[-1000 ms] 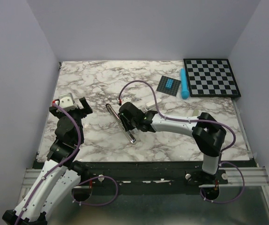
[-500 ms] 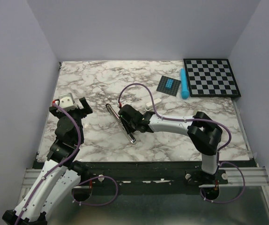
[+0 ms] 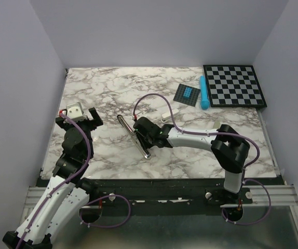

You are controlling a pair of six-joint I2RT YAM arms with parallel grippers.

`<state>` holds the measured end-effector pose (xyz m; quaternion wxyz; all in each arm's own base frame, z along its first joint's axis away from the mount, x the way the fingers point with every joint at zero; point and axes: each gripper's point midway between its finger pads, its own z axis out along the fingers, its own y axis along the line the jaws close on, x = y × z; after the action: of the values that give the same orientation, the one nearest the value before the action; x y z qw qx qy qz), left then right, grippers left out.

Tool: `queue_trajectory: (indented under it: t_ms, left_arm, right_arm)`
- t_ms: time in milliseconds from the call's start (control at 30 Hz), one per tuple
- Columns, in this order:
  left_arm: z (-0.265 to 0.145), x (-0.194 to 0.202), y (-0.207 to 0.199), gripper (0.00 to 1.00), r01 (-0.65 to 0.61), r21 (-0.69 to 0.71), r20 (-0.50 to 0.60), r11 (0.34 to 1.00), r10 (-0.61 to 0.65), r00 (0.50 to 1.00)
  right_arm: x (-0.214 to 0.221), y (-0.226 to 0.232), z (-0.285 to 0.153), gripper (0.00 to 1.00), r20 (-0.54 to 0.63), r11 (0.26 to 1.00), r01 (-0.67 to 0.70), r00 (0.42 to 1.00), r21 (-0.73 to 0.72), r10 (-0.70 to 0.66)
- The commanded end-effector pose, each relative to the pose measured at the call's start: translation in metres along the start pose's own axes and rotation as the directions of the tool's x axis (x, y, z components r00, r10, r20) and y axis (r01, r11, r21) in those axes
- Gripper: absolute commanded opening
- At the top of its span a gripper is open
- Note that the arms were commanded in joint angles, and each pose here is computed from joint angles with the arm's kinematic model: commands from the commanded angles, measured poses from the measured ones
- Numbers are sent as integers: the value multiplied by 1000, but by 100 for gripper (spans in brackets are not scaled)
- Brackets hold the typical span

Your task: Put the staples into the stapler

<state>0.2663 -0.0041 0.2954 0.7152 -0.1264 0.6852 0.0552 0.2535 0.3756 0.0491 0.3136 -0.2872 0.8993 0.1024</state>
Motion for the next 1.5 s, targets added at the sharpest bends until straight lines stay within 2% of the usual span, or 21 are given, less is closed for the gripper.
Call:
queue_trajectory:
  t_ms: [0, 467, 667, 800, 967, 1033, 1200, 1233, 1300, 1467]
  left_arm:
    - [2, 3, -3, 99, 9, 10, -5, 1000, -9, 1000]
    - [4, 9, -5, 99, -3, 11, -25, 1000, 3, 1000]
    - [7, 15, -12, 99, -9, 31, -57, 999, 11, 998]
    - [11, 25, -19, 99, -20, 50, -101, 999, 25, 995]
    - [19, 47, -37, 99, -16, 106, -196, 994, 37, 980]
    - [24, 68, -51, 99, 1, 151, -283, 988, 43, 958]
    - [36, 104, -60, 99, 56, 141, -473, 988, 18, 881]
    - [37, 120, -67, 99, 96, 141, -534, 985, -6, 846]
    - [43, 128, -67, 99, 127, 111, -580, 986, -40, 814]
    - [52, 164, -72, 99, 143, -10, -714, 990, -107, 691]
  right_arm:
    - [26, -7, -13, 49, -79, 1000, -3, 997, -4, 3]
    - [42, -1, -35, 49, -107, 998, -4, 994, -70, -3]
    - [8, -3, -57, 49, 25, 997, -18, 999, -76, 20]
    - [-14, 9, -71, 49, 140, 986, 13, 990, -164, 10]
    - [12, 20, -60, 49, 108, 968, 34, 994, -247, -7]
    - [20, 24, -53, 49, 96, 964, 21, 995, -265, 4]
    - [42, 21, -38, 49, 71, 965, 7, 997, -261, 12]
    - [46, 21, -35, 48, 61, 966, 8, 998, -259, 8]
    - [48, 21, -32, 48, 68, 966, 12, 998, -259, 6]
    - [51, 18, -26, 46, 72, 971, 31, 997, -236, -14]
